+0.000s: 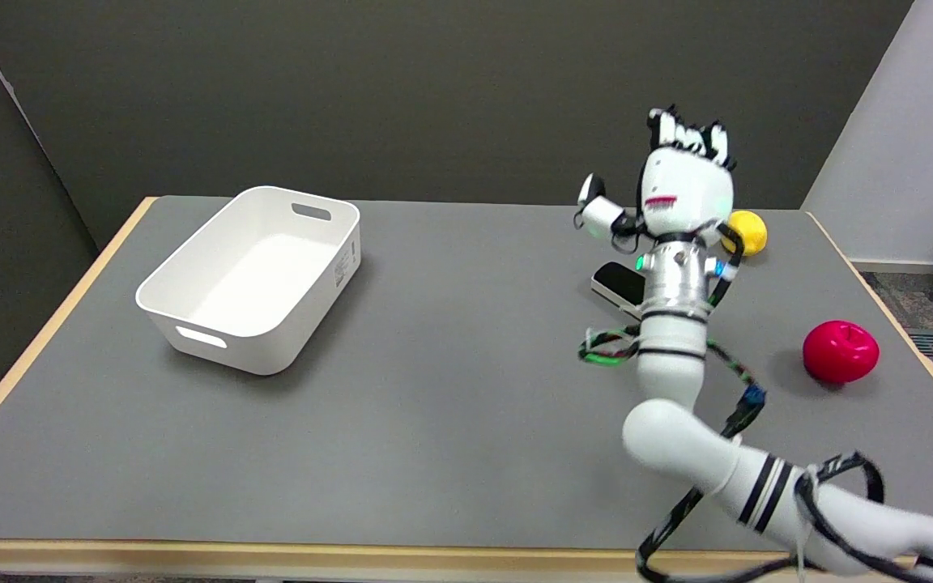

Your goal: Pick up the chalkboard eraser.

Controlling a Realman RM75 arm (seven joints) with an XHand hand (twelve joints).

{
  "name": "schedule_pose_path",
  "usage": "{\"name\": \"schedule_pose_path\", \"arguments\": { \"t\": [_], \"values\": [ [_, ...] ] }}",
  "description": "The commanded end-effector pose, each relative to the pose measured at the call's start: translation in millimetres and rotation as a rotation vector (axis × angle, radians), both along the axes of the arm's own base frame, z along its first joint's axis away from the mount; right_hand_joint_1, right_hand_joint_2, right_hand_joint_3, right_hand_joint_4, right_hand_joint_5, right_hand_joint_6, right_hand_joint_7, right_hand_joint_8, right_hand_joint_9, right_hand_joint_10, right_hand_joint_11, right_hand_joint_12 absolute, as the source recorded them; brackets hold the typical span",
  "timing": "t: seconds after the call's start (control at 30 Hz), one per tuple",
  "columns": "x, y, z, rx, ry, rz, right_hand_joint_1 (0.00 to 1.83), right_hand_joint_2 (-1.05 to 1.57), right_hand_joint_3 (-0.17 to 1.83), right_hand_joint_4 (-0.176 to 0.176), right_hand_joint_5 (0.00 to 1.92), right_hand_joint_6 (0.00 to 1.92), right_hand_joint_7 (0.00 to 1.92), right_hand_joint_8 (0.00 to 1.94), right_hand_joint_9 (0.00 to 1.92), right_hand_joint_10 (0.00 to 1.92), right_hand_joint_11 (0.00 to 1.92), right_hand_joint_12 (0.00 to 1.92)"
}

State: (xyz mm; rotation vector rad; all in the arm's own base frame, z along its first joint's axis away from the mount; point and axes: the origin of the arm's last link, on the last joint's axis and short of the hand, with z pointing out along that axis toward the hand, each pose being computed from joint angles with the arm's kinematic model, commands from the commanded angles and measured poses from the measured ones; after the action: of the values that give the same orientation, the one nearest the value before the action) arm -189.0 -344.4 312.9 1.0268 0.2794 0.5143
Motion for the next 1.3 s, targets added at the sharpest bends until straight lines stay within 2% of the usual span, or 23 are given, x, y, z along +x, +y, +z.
{"name": "schedule_pose_path", "arguments": {
  "t": [0.03, 0.3, 0.4, 0.6, 0.9, 1.3],
  "values": [
    [-53, 47, -45, -0.151, -0.125, -0.208, 0.64, 0.73, 0.83, -0.176, 0.22, 0.50, 0.41, 0.71, 0.33, 1.13, 0.05, 1.29],
    [-46, 33, -30, -0.158, -0.110, -0.216, 0.65, 0.72, 0.84, -0.176, 0.21, 0.48, 0.38, 0.67, 0.31, 1.10, 0.05, 1.29],
    [-44, 21, -20, -0.145, -0.110, -0.261, 0.65, 0.72, 0.85, -0.176, 0.21, 0.48, 0.37, 0.66, 0.30, 1.09, 0.05, 1.29],
    [-59, -2, 7, -0.153, -0.187, -0.402, 0.66, 0.71, 0.85, -0.176, 0.20, 0.47, 0.33, 0.63, 0.28, 1.06, 0.05, 1.29],
    [-61, -28, 35, -0.154, -0.220, -0.531, 0.66, 0.70, 0.85, -0.176, 0.17, 0.42, 0.24, 0.54, 0.21, 0.99, 0.04, 1.28],
    [-72, -49, 48, -0.127, -0.251, -0.629, 0.65, 0.68, 0.86, -0.176, 0.08, 0.35, 0.12, 0.42, 0.17, 0.94, 0.03, 1.28]
  ]
}}
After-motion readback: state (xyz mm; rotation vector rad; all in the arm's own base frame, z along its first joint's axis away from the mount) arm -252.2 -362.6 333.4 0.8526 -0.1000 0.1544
